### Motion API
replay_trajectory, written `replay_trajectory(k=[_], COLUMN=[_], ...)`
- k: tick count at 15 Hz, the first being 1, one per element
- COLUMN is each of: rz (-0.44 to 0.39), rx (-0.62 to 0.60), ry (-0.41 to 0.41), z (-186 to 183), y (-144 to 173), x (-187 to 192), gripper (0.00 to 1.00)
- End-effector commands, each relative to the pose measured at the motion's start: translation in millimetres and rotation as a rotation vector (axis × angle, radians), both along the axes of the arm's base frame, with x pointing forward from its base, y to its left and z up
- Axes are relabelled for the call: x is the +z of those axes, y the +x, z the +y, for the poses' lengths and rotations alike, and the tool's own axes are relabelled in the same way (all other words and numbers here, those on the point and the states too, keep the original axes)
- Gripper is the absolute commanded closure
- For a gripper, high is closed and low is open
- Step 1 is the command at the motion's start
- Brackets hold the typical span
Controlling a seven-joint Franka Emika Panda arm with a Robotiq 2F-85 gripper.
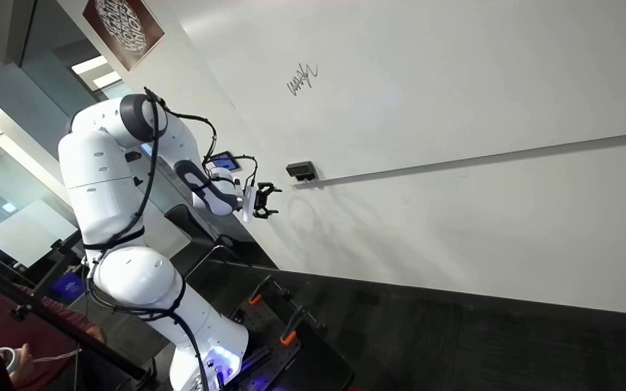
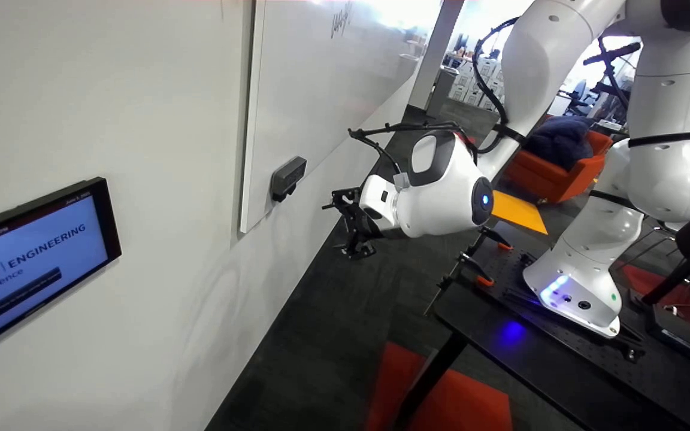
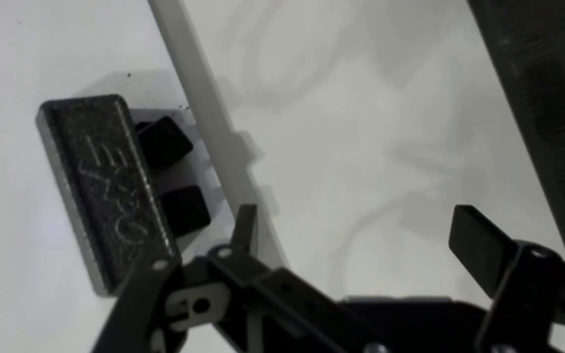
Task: Use the gray eraser to erase the white board
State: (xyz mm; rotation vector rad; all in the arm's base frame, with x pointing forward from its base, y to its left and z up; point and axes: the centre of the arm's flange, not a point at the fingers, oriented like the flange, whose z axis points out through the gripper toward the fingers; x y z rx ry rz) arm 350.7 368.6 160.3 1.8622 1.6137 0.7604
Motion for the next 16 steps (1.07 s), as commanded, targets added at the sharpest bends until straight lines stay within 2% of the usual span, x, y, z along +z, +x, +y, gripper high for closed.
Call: replay_trajectory(k=[1,6,8,11,12,16], rz=[-0.141,-0.351,-0.43,-0.528,-0.479,-0.503], rx=[0.133,0.318,0.235,0.071,0.136,0.087], ry=[0.076,0.171,0.168,0.099,0.121,0.102], z=[-17,-28,-32,-41,-41,-45], y=[1,8,15,24,26,26], x=[-31,-51,-58,-66,-62,-69], gripper=[0.0,0.0,0.0,0.0,0.0,0.0])
